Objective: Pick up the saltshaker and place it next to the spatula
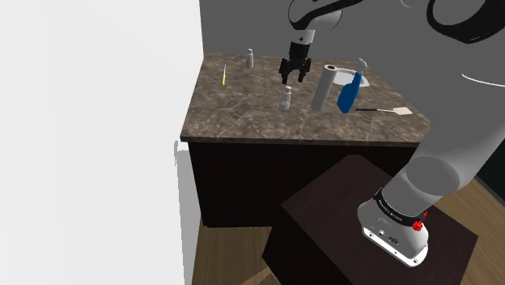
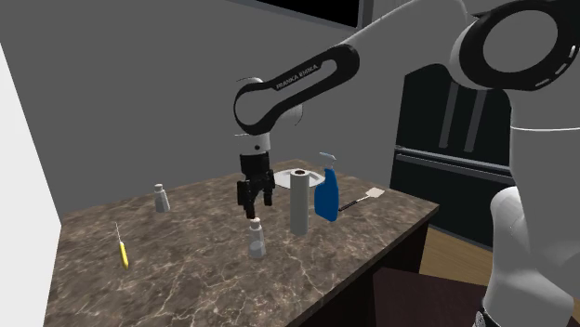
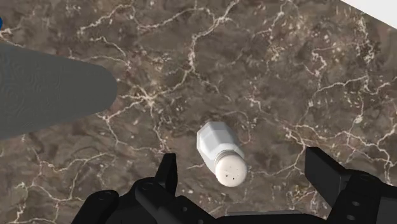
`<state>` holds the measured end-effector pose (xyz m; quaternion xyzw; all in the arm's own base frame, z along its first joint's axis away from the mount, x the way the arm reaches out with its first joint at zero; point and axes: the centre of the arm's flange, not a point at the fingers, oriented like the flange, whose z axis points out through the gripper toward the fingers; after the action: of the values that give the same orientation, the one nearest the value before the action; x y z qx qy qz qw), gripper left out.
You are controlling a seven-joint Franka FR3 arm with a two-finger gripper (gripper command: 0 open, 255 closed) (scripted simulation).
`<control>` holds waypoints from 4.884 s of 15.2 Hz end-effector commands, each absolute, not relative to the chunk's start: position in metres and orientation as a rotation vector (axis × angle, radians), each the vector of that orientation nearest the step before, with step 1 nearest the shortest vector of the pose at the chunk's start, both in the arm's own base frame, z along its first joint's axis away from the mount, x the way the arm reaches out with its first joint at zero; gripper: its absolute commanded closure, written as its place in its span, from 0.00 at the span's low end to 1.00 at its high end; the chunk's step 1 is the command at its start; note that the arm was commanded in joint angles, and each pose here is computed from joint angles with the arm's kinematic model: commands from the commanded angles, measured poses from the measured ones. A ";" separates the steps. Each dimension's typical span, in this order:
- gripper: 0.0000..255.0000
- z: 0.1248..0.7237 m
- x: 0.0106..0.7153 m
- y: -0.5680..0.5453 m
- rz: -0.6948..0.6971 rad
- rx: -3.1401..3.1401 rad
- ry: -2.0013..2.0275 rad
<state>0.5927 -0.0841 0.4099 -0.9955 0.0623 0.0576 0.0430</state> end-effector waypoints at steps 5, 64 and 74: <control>0.00 0.380 0.603 -0.088 0.180 -3.046 0.195; 1.00 0.542 0.591 -0.124 0.180 -3.046 0.195; 1.00 0.543 0.555 -0.251 0.180 -3.046 0.195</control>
<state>0.5574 -0.2370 0.5450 -0.9953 0.0645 0.0588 0.0417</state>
